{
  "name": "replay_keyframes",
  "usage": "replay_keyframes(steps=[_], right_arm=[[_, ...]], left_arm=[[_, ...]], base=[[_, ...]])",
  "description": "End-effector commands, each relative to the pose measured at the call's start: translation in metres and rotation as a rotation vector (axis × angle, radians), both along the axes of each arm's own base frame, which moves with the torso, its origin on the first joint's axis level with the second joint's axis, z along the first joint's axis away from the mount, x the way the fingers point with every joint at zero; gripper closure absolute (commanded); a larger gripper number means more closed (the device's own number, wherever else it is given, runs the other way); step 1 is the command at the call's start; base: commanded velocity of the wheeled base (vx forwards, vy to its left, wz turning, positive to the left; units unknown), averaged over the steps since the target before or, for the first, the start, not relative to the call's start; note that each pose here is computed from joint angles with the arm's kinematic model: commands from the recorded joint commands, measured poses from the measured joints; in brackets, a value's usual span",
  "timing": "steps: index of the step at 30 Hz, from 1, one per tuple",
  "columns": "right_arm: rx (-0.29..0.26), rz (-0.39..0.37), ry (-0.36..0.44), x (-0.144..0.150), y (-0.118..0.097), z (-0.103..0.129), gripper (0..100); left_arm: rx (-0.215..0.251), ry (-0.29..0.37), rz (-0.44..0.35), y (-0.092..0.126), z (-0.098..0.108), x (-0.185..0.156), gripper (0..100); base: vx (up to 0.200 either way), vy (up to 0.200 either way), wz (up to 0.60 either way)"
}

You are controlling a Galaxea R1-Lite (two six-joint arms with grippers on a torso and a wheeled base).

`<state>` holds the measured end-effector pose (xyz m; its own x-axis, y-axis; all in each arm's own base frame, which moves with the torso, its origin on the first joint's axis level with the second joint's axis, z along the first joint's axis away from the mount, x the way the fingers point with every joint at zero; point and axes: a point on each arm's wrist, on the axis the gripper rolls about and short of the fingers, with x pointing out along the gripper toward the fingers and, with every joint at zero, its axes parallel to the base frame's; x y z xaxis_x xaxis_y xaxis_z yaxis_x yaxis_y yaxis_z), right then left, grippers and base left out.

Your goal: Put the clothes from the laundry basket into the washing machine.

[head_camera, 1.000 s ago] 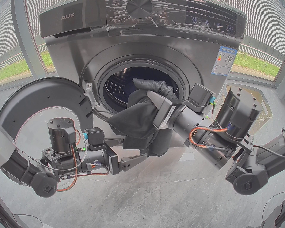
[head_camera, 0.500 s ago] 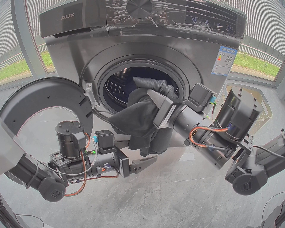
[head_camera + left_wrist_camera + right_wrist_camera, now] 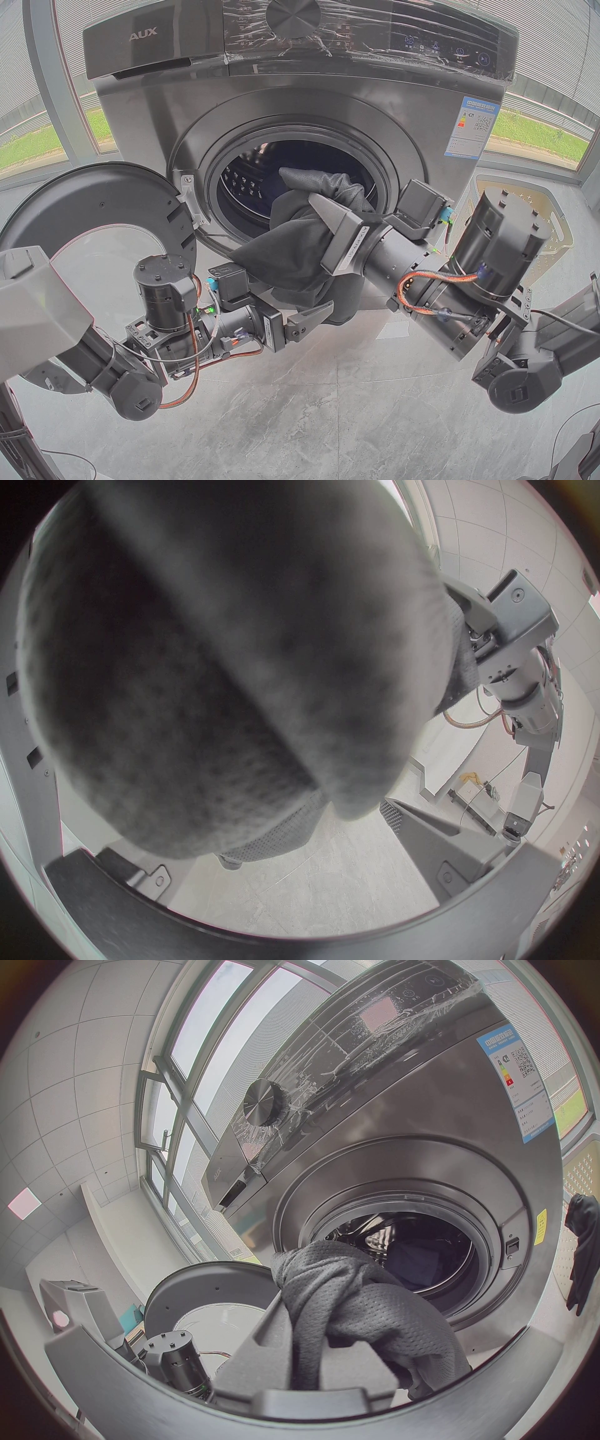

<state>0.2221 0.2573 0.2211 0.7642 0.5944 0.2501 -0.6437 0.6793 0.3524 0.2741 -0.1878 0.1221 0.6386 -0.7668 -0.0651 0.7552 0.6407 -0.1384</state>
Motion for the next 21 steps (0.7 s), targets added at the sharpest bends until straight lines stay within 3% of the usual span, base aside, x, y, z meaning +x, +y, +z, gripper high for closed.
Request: replay_keyframes(steps=[1,13,21], right_arm=[[-0.002,0.001,0.001,0.000,0.000,-0.001,100],[-0.002,-0.004,0.003,0.000,-0.001,-0.002,100],[-0.014,-0.021,0.011,0.004,-0.006,-0.006,100]], left_arm=[[0.005,0.003,0.015,-0.002,-0.003,0.003,100],[-0.028,-0.051,0.084,-0.003,0.000,0.007,100],[-0.019,-0.044,0.029,-0.003,-0.003,-0.025,100]], base=[[0.000,0.000,0.00],[0.000,0.000,0.00],[0.000,0.000,0.00]])
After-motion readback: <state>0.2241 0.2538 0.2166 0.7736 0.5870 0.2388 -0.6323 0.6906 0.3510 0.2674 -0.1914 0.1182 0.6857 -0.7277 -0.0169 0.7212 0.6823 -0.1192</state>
